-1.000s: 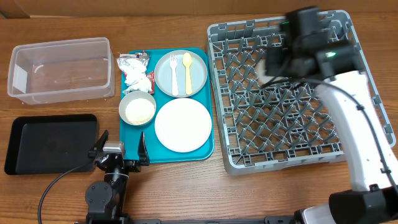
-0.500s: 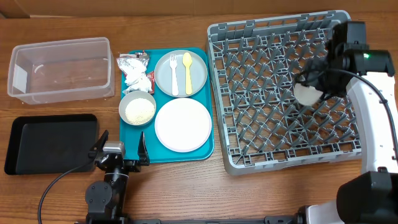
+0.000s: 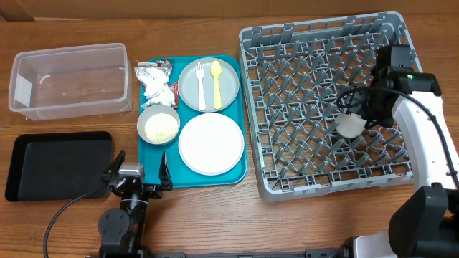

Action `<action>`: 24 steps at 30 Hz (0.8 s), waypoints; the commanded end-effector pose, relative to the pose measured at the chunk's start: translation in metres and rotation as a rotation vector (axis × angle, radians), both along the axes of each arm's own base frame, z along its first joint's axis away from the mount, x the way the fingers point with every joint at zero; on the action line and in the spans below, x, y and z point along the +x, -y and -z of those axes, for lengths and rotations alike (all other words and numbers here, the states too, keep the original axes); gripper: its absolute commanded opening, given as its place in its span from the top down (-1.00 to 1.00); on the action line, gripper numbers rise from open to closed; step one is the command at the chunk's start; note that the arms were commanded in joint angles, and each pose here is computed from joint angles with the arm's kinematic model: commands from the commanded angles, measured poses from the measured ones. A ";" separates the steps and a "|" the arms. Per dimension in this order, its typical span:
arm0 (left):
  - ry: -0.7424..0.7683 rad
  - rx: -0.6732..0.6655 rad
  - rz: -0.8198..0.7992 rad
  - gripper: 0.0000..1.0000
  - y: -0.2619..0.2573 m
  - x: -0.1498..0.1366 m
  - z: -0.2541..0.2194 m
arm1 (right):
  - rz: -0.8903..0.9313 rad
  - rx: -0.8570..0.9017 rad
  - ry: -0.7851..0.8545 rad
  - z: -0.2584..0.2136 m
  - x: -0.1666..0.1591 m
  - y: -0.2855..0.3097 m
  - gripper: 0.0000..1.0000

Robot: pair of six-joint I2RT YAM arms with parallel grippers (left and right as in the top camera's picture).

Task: Sort waste into correct bins and load items into the dishwasher rack
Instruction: 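Carry the white cup right and set it upright in the rack, then move the right gripper to the grey plate and grasp the yellow spoon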

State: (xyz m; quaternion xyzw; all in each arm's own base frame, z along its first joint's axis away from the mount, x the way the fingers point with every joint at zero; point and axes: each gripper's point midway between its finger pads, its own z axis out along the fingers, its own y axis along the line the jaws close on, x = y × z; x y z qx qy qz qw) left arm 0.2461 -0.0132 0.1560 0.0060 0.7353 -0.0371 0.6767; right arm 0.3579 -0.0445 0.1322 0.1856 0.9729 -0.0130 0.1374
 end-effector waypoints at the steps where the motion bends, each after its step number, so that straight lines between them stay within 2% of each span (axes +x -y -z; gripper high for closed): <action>1: 0.001 0.018 0.007 -1.00 0.001 0.000 0.001 | 0.017 -0.001 0.028 -0.009 0.004 0.001 -0.58; 4: 0.001 0.018 0.007 -1.00 0.001 0.000 0.001 | 0.001 0.019 0.070 -0.032 0.008 -0.005 -0.68; 6: 0.001 0.018 0.007 -1.00 0.001 0.000 0.001 | -0.058 0.102 0.157 -0.064 0.015 -0.027 -0.71; 11: 0.001 0.018 0.007 -1.00 0.001 0.000 0.001 | -0.337 0.289 0.358 -0.124 0.025 -0.117 -0.69; 14: 0.001 0.018 0.007 -1.00 0.001 0.000 0.001 | -0.504 0.368 0.431 -0.141 0.024 -0.177 -0.69; 16: 0.001 0.018 0.007 -1.00 0.001 0.000 0.001 | -0.592 0.375 0.459 -0.144 0.023 -0.212 -0.68; 17: 0.001 0.018 0.007 -1.00 0.001 0.000 0.001 | -0.615 0.376 0.473 -0.144 0.025 -0.230 -0.61; 19: 0.001 0.018 0.007 -1.00 0.001 0.000 0.001 | -0.584 0.383 0.477 -0.138 0.029 -0.254 -0.57; 20: 0.001 0.018 0.007 -1.00 0.001 0.000 0.001 | -0.588 0.398 0.461 -0.128 0.028 -0.279 -0.55; 24: 0.001 0.018 0.007 -1.00 0.001 0.000 0.001 | -0.633 0.407 0.349 -0.083 0.022 -0.318 -0.56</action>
